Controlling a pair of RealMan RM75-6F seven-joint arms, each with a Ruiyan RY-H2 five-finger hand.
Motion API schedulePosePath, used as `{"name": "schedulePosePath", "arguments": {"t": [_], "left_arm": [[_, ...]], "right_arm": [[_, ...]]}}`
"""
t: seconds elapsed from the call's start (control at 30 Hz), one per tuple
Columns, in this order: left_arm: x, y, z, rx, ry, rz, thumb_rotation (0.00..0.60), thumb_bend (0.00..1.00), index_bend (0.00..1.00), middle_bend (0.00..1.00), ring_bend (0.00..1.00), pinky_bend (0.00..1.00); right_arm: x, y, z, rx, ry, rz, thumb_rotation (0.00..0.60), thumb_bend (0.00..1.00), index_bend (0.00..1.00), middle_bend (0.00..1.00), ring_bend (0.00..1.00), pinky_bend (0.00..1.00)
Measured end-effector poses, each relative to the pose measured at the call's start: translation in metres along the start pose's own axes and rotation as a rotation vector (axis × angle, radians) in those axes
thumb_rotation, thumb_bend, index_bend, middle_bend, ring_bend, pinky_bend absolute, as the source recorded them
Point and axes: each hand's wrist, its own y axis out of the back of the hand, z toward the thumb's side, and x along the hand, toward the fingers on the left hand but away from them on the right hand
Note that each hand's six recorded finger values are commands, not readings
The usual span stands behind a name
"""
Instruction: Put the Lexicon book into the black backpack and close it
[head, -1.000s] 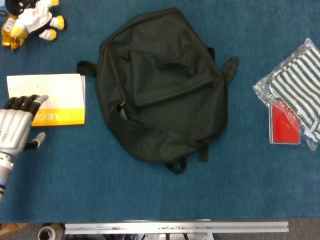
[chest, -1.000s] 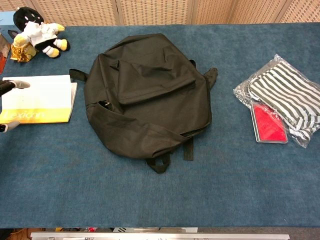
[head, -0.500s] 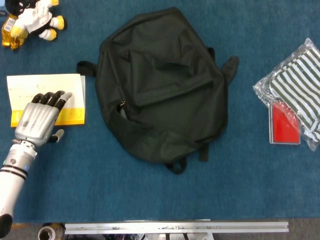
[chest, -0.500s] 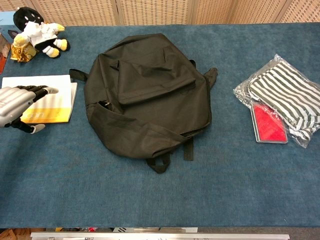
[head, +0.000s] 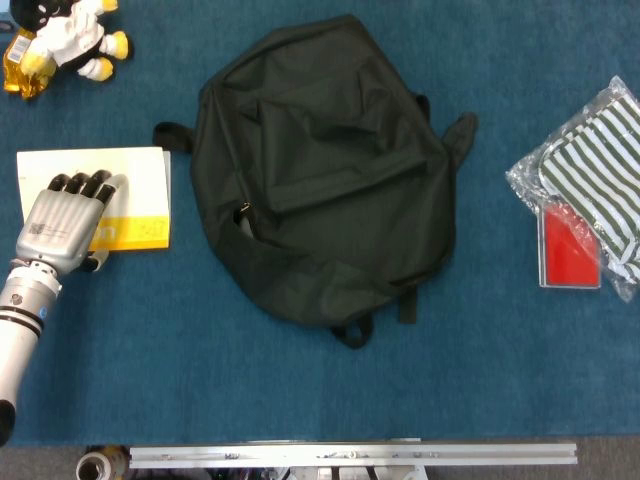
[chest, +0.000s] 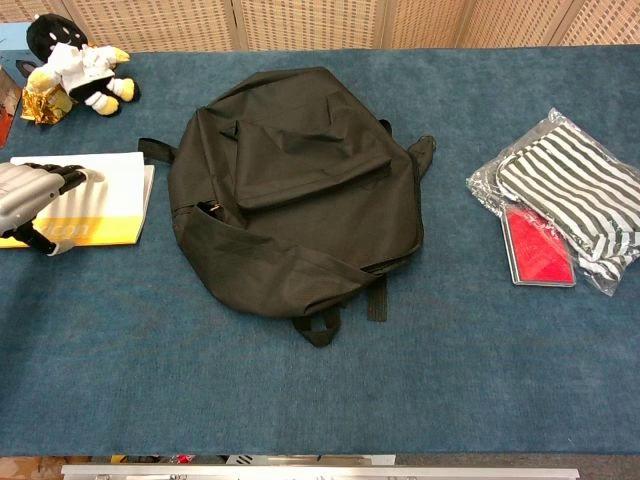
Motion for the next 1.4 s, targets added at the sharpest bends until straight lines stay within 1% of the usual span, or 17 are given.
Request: {"name": "schedulePosePath", "arguments": {"t": [0.33,0.57,1.0,1.4], "left_arm": [[0.003,-0.01,-0.001,-0.009,0.001,-0.035,0.6,0.25,0.09,0.13,0.14,0.15],[0.007,-0.011,-0.001,-0.008,0.004,-0.04,0.6,0.25,0.09,0.13,0.14,0.15],[0.015,-0.01,-0.004,-0.037,0.028,-0.038,0.6,0.25,0.1,0.14,0.14,0.15],[0.015,-0.014,-0.002,-0.025,0.021,-0.066,0.6,0.25,0.1,0.14,0.14,0.15]], "right_arm": [[0.003,0.0,0.0,-0.004,-0.002,0.004,0.6,0.11,0.25,0.35,0.2,0.32],[0.005,-0.001,-0.003,-0.008,-0.011,0.01,0.6,0.11,0.25,0.35,0.2,0.32],[0.007,-0.002,-0.006,-0.013,-0.019,0.016,0.6,0.11,0.25,0.35,0.2,0.32],[0.009,-0.003,-0.008,-0.018,-0.027,0.024,0.6,0.11,0.25,0.35,0.2,0.32]]}}
